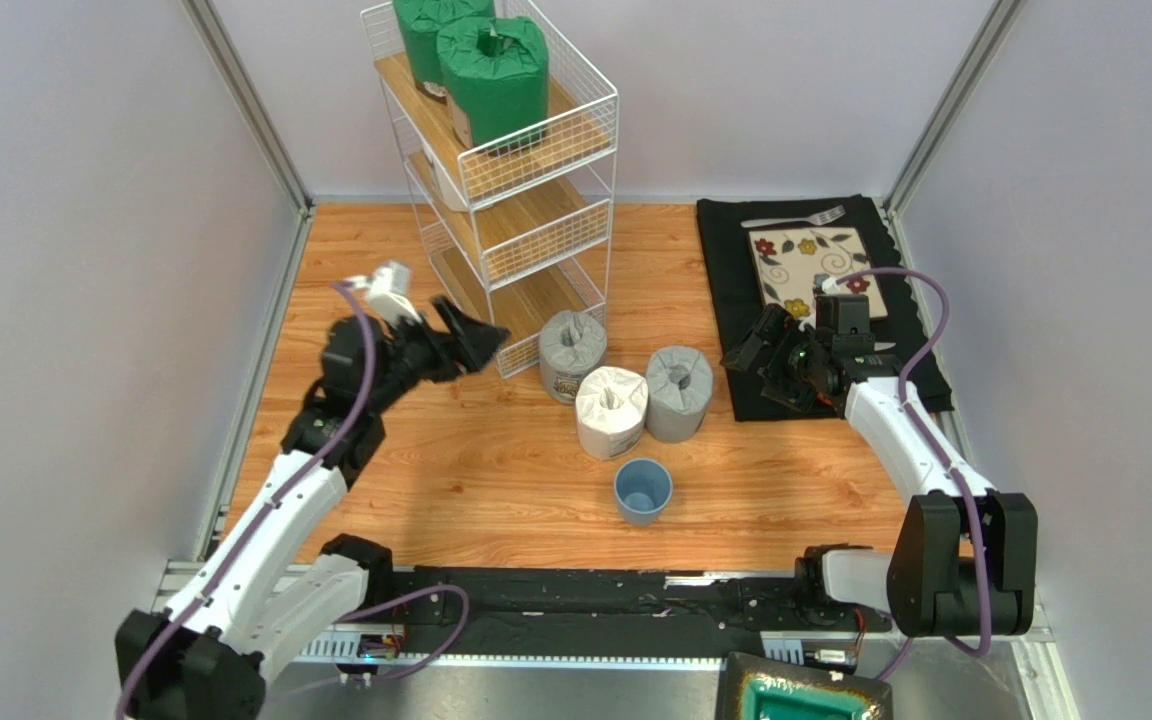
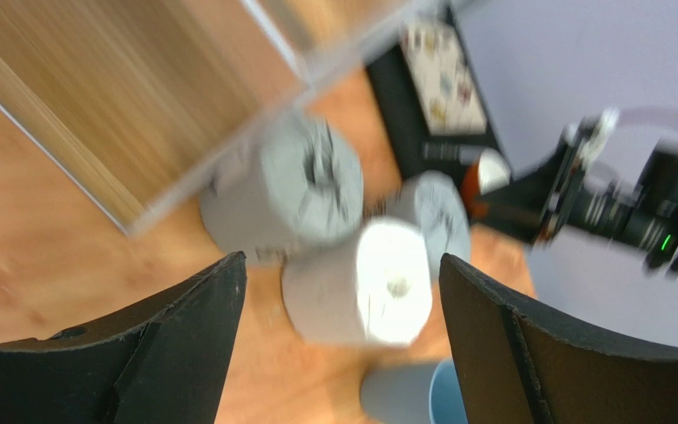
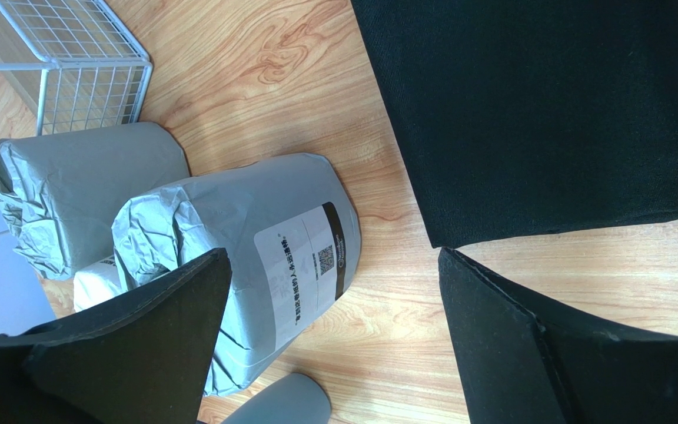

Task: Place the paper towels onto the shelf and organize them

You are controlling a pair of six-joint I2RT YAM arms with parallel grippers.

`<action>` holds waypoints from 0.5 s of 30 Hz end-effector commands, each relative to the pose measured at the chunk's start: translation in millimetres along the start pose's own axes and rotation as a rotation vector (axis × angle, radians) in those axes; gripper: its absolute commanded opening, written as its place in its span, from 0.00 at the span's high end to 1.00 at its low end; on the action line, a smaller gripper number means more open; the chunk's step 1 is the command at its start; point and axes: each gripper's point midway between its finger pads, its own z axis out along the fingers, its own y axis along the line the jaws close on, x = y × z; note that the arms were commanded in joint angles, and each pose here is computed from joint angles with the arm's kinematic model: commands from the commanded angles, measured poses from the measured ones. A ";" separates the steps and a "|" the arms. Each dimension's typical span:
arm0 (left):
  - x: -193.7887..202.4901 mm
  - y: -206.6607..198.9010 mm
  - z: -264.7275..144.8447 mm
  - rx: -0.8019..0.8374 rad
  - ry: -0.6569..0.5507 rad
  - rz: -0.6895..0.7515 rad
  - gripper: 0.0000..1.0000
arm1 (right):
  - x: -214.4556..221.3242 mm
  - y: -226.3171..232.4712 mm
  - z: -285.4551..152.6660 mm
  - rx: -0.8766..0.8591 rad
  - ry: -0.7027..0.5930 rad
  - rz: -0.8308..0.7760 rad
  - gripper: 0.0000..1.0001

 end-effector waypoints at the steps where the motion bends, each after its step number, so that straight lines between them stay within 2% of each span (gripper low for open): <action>1: 69.7 19.8 3.5 -0.105 0.133 0.076 0.12 | -14.6 11.3 -5.6 -0.034 -0.048 -0.013 0.09; 5: 94.8 17.9 11.1 -0.086 0.172 0.051 0.11 | -13.4 11.0 -8.2 -0.037 -0.051 -0.015 0.09; 15: 109.6 -20.6 39.9 0.049 0.235 0.049 0.09 | -10.8 8.8 -9.6 -0.031 -0.052 -0.021 0.09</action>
